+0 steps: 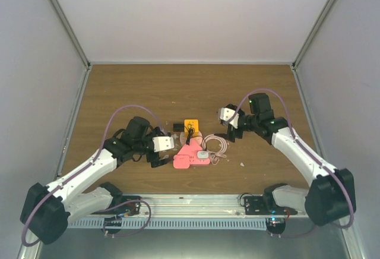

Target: Pull the plug off the socket

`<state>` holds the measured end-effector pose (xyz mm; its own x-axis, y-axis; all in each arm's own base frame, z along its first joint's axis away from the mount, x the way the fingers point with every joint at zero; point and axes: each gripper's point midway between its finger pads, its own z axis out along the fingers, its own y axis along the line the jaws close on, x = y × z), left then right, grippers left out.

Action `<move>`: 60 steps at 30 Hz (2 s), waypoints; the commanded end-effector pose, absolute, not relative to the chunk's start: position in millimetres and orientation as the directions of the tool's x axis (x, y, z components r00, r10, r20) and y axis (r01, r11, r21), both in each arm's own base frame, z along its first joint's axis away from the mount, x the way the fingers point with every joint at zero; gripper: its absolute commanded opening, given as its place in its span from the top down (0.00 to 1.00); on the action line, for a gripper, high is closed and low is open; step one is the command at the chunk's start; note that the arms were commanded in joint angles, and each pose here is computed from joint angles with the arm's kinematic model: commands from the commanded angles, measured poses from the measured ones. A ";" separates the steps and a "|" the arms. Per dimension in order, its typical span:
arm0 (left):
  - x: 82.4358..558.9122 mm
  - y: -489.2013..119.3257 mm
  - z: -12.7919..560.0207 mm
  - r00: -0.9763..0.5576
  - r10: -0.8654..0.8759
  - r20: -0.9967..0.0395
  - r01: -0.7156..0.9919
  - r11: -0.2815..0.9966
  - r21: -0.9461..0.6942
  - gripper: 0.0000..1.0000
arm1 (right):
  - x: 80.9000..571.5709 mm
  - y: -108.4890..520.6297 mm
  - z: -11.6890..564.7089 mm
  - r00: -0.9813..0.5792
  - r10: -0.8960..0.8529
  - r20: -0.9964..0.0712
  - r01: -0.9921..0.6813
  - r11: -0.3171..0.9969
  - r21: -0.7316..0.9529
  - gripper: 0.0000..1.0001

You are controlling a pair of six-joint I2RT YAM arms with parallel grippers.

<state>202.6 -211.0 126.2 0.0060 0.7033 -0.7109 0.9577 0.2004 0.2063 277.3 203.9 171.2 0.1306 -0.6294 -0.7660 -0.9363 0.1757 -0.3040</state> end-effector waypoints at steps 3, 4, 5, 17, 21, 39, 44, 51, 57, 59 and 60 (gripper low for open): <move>183.7 -204.7 116.7 0.057 0.744 -0.666 0.967 0.126 0.224 0.01 | 231.4 228.8 222.0 0.201 -0.488 -0.850 -0.963 0.063 -0.264 0.01; 180.0 -202.3 113.2 0.056 0.757 -0.651 0.970 0.112 0.214 0.01 | 225.6 233.9 222.6 0.205 -0.483 -0.851 -0.966 0.040 -0.256 0.01; 176.5 -199.6 110.8 0.060 0.770 -0.636 0.973 0.097 0.210 0.01 | 220.6 238.8 220.4 0.208 -0.488 -0.848 -0.968 0.021 -0.249 0.00; 177.9 -191.3 138.1 0.256 0.781 -0.570 0.909 0.005 0.416 0.01 | 184.2 276.9 151.6 0.342 -0.623 -0.703 -0.934 -0.139 -0.330 0.00; 174.3 -199.6 137.7 0.318 0.764 -0.562 0.892 -0.040 0.450 0.01 | 175.5 276.0 133.0 0.360 -0.650 -0.669 -0.927 -0.164 -0.339 0.04; 154.7 -221.5 133.6 0.628 0.660 -0.412 0.652 -0.157 0.742 0.02 | 184.2 277.4 100.9 0.361 -0.687 -0.630 -0.903 -0.090 -0.420 0.41; 153.0 -229.5 132.2 0.652 0.639 -0.408 0.631 -0.159 0.760 0.06 | 187.2 279.7 99.3 0.346 -0.692 -0.634 -0.909 -0.079 -0.410 0.55; 151.2 -241.1 126.9 0.703 0.614 -0.359 0.559 -0.164 0.813 0.11 | 188.7 280.7 92.7 0.329 -0.707 -0.626 -0.917 -0.083 -0.389 0.64; 142.4 -248.7 116.0 0.748 0.589 -0.305 0.499 -0.198 0.843 0.15 | 192.1 282.7 85.1 0.308 -0.723 -0.619 -0.926 -0.080 -0.368 0.71; 141.4 -251.0 113.8 0.757 0.583 -0.294 0.483 -0.197 0.853 0.17 | 192.3 283.0 85.5 0.304 -0.722 -0.622 -0.928 -0.077 -0.364 0.74; 139.9 -252.0 111.4 0.763 0.578 -0.291 0.478 -0.202 0.855 0.18 | 192.2 282.8 85.7 0.303 -0.722 -0.622 -0.928 -0.077 -0.363 0.75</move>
<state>135.1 -241.3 98.9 0.7299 0.6043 -0.3195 0.5553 -0.2515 0.7927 185.9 280.8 88.2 0.3122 -0.7081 -0.6333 -0.9304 -0.0930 -0.3546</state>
